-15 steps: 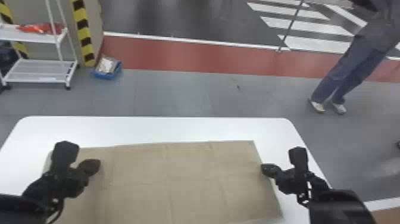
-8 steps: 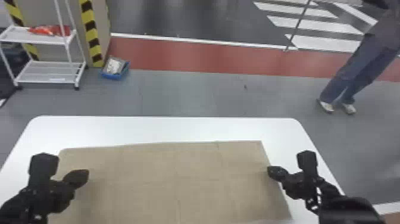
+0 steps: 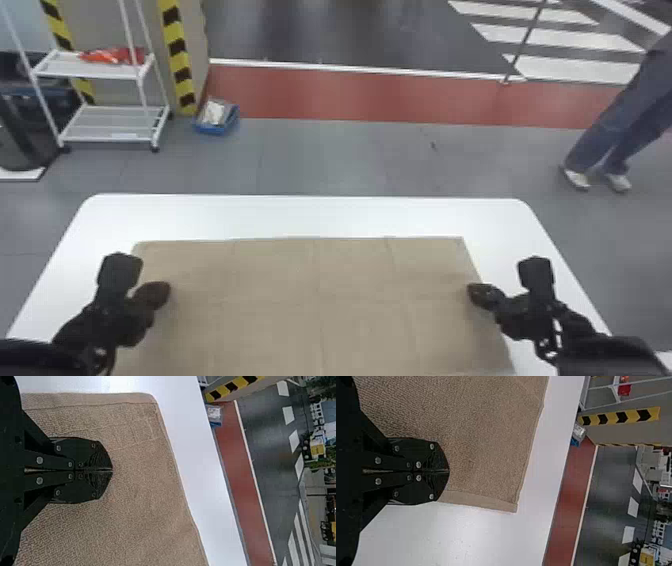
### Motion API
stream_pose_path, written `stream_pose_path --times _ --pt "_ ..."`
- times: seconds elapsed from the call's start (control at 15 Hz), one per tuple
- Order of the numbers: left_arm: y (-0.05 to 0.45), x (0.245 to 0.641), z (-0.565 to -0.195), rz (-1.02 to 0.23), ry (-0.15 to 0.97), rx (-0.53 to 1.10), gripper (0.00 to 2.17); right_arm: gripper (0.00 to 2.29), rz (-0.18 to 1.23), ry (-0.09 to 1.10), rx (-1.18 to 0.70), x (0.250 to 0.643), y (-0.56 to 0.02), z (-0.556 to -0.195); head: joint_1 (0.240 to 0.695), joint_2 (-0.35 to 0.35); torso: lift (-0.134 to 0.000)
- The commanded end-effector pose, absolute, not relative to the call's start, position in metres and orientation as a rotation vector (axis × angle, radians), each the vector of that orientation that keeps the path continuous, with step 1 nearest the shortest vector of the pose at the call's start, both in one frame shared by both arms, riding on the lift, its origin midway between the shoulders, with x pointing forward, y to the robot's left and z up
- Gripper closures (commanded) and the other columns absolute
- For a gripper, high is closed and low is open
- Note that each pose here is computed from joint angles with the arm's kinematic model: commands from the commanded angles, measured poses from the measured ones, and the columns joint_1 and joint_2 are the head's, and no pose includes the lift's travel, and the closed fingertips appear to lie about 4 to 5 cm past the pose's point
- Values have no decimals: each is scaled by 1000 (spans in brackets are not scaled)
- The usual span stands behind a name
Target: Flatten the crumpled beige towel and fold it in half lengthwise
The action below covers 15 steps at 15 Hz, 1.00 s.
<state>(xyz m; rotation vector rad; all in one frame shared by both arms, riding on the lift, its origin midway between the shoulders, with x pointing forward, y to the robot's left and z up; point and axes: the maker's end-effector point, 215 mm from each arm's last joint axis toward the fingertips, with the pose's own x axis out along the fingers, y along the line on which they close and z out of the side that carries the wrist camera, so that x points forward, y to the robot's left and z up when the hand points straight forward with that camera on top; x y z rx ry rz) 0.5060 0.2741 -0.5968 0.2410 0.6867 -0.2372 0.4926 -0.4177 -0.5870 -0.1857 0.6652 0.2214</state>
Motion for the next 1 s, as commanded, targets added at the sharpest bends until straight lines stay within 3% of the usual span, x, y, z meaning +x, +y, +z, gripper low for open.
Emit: stream_pose_path --times 0.0,0.93 --pt "261 509 -601 -258 692 250 1798 2017 210 675 -187 495 -426 -590 695 -154 0" --pt "183 532 -590 -340 647 241 1798 2017 97 709 -215 503 -492 -585 695 -301 0"
